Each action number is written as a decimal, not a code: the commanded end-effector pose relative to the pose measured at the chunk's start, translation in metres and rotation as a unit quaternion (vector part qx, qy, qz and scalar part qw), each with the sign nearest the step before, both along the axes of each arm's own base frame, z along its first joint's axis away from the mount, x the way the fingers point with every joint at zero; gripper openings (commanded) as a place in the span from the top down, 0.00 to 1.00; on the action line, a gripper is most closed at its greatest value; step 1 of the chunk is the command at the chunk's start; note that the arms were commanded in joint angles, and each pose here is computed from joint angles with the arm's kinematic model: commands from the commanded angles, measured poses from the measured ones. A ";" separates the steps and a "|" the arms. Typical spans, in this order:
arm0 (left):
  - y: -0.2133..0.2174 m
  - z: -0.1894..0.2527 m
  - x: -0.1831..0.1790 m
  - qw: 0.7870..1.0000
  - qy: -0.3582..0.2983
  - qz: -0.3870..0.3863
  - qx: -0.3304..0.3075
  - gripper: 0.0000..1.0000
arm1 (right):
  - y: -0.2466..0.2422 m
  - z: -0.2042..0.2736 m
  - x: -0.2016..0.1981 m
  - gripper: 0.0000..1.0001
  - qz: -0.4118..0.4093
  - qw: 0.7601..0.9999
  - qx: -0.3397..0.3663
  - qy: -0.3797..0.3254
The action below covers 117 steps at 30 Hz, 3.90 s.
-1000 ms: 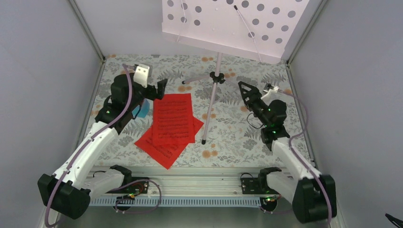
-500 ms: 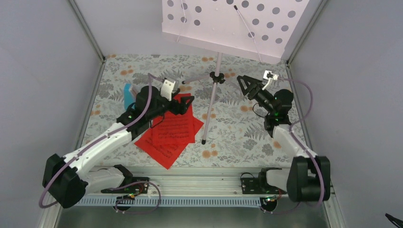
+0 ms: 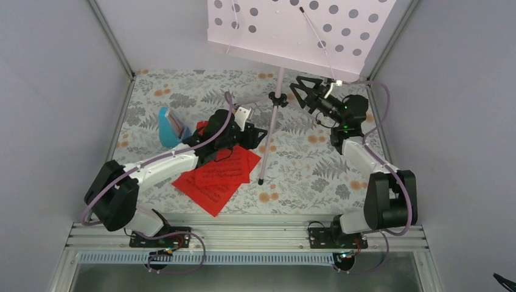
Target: Pack up the instrument practice props
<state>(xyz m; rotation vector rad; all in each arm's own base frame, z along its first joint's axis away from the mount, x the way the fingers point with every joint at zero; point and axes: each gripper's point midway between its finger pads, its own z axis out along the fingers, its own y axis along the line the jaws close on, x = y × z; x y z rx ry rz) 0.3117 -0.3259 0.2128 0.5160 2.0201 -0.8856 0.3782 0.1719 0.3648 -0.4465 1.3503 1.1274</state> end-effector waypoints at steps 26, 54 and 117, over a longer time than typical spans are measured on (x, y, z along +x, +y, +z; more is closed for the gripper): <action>-0.051 -0.017 0.033 0.997 0.040 -0.051 -0.047 0.53 | 0.064 0.009 0.035 0.62 0.064 0.993 -0.061 -0.083; -0.048 0.074 0.031 0.987 -0.079 -0.060 -0.123 0.98 | 0.071 0.050 -0.019 0.96 0.045 0.987 -0.089 -0.127; -0.054 0.051 0.036 0.990 -0.099 -0.059 -0.087 0.64 | 0.054 0.078 -0.057 0.96 -0.027 0.990 -0.074 -0.117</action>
